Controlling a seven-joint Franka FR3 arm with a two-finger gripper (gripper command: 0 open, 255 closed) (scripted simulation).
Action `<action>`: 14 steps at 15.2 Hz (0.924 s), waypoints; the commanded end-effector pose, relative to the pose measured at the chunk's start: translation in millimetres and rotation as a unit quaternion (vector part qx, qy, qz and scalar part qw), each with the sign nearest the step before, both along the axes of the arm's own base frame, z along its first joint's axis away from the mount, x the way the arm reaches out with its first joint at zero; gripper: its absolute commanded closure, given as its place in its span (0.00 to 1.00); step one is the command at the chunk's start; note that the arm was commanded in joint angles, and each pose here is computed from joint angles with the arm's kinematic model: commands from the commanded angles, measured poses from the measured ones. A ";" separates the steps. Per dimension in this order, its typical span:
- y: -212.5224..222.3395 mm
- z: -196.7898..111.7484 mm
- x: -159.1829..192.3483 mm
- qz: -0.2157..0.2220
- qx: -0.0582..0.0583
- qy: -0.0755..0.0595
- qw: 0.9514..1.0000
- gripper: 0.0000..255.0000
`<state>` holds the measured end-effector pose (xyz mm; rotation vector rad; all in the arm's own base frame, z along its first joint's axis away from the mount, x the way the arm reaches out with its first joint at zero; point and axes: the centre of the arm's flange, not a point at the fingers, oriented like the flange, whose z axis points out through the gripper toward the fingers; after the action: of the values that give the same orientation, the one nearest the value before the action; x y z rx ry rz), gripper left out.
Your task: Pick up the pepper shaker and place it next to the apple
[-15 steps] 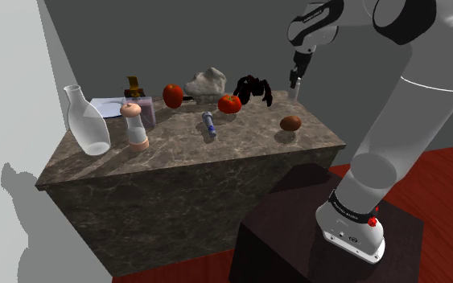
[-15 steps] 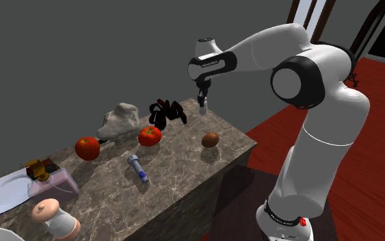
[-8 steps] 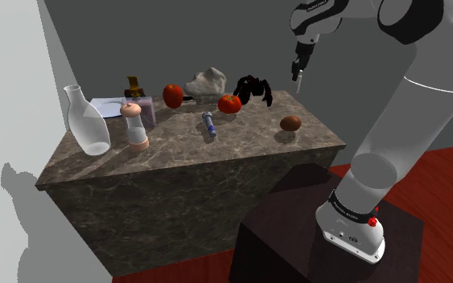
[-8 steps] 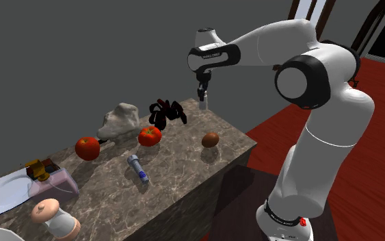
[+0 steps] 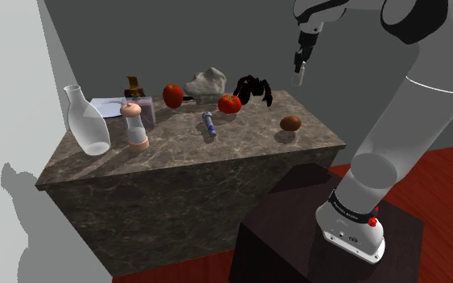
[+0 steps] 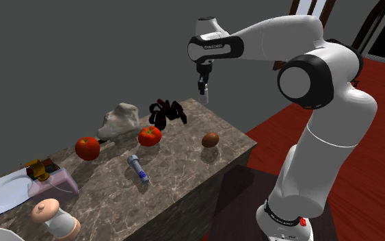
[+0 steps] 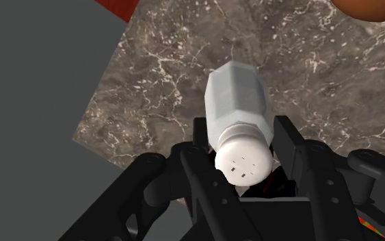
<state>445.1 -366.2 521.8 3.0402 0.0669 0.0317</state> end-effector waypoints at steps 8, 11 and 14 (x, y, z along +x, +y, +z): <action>23.2 34.9 13.0 0.000 0.000 0.000 1.000 1.00; 57.7 34.9 32.4 0.000 0.000 0.000 1.000 1.00; 92.2 34.9 51.8 0.000 0.000 0.000 1.000 1.00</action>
<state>488.2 -284.3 556.5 3.0405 0.0701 0.0310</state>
